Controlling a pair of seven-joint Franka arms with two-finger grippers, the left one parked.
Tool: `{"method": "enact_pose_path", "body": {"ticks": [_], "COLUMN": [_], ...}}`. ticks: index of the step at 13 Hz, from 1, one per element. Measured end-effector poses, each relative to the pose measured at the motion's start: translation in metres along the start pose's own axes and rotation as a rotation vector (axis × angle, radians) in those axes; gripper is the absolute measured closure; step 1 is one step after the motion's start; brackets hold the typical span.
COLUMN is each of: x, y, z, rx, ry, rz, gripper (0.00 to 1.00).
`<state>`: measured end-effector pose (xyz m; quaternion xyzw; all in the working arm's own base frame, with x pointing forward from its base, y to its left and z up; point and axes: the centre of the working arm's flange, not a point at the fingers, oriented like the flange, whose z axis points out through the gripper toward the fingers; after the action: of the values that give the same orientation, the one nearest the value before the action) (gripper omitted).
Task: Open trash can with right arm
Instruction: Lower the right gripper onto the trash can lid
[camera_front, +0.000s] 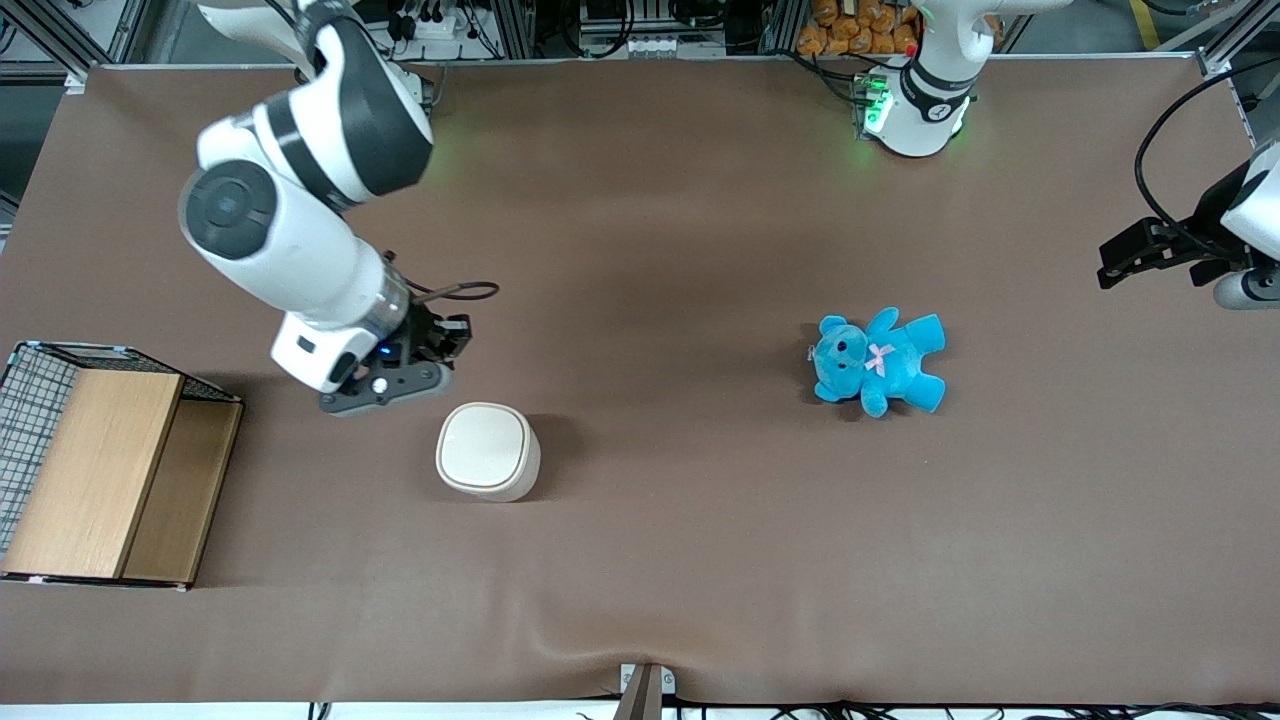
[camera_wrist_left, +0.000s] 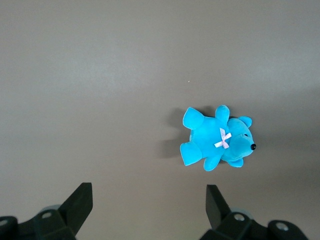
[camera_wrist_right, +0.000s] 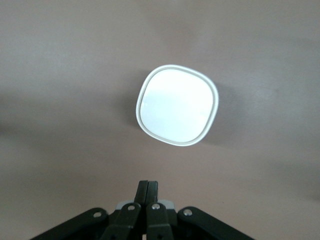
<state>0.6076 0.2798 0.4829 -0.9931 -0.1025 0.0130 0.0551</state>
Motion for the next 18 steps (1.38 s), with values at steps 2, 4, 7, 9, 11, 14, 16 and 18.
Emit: {"method": "enact_pose_path", "body": {"ticks": [2, 4, 7, 9, 11, 14, 16, 18], "x": [0.003, 0.006, 0.018, 0.028, 0.034, 0.038, 0.04, 0.042], "y": [-0.007, -0.012, -0.016, -0.016, -0.012, -0.005, 0.0, 0.005], "z": [0.011, 0.021, 0.034, 0.046, 0.058, 0.073, 0.08, 0.084], "rx": [-0.003, -0.005, -0.01, -0.034, -0.061, -0.083, -0.093, -0.1], "ry": [0.001, 0.001, 0.011, 0.012, 0.009, -0.005, -0.012, -0.017], "rz": [0.052, 0.1, 0.161, 0.187, 0.205, 0.218, 0.223, 0.229], "gripper": [0.99, 0.99, 0.99, 0.99, 0.99, 0.99, 0.99, 0.99]}}
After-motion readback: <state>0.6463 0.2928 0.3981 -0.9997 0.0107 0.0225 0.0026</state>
